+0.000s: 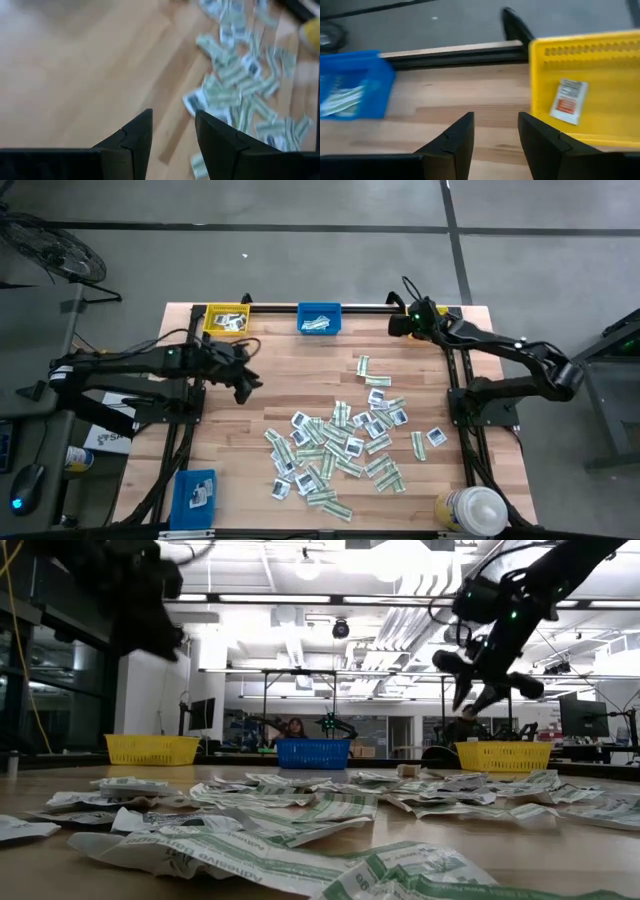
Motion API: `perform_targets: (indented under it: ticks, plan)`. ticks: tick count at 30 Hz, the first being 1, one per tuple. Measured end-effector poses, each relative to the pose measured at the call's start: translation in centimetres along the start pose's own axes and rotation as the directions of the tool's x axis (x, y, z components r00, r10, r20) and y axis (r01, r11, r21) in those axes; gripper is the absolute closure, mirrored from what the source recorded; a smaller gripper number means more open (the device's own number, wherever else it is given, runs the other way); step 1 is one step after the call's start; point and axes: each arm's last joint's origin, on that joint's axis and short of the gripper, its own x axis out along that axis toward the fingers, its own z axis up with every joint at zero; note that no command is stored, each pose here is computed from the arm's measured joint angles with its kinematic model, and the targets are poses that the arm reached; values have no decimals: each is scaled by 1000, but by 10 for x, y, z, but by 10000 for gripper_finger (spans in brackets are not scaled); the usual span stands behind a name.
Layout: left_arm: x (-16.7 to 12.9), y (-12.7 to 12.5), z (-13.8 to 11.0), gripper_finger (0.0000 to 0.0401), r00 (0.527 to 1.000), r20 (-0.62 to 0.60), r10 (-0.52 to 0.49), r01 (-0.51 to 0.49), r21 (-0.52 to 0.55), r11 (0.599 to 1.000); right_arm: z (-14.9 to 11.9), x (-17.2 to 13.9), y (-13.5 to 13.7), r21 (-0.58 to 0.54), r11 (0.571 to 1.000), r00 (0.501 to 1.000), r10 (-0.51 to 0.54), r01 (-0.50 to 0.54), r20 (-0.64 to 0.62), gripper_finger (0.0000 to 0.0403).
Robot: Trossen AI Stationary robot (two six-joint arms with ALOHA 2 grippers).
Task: Pick & Place First Aid Supplies
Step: Put the green bandage pack into the top blue bin
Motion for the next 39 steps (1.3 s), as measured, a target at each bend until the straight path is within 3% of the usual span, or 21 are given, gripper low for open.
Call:
perform_targets:
  ticks: [7,11,16,23,34,39]
  plan:
    - [36,2,-13,252,968,-247,-49,20,-118,993,6,-30,4,-65,983,984,176,-174,25,256]
    - [55,1,-19,252,910,-395,-124,24,-249,968,8,-45,5,-68,964,965,261,-259,28,258]
    - [76,4,-27,252,846,-512,-149,-19,-308,951,7,-58,6,-97,946,948,314,-309,45,256]
    - [97,0,-29,252,809,-545,-219,29,-336,941,2,-64,11,-124,919,926,377,-373,4,260]
    - [111,-16,-49,252,777,-609,-161,-19,-278,960,-11,-71,22,-184,882,900,432,-434,-53,261]
    - [114,-19,-49,252,800,-583,-143,-32,-280,960,-18,-80,34,-206,805,831,547,-556,-103,261]
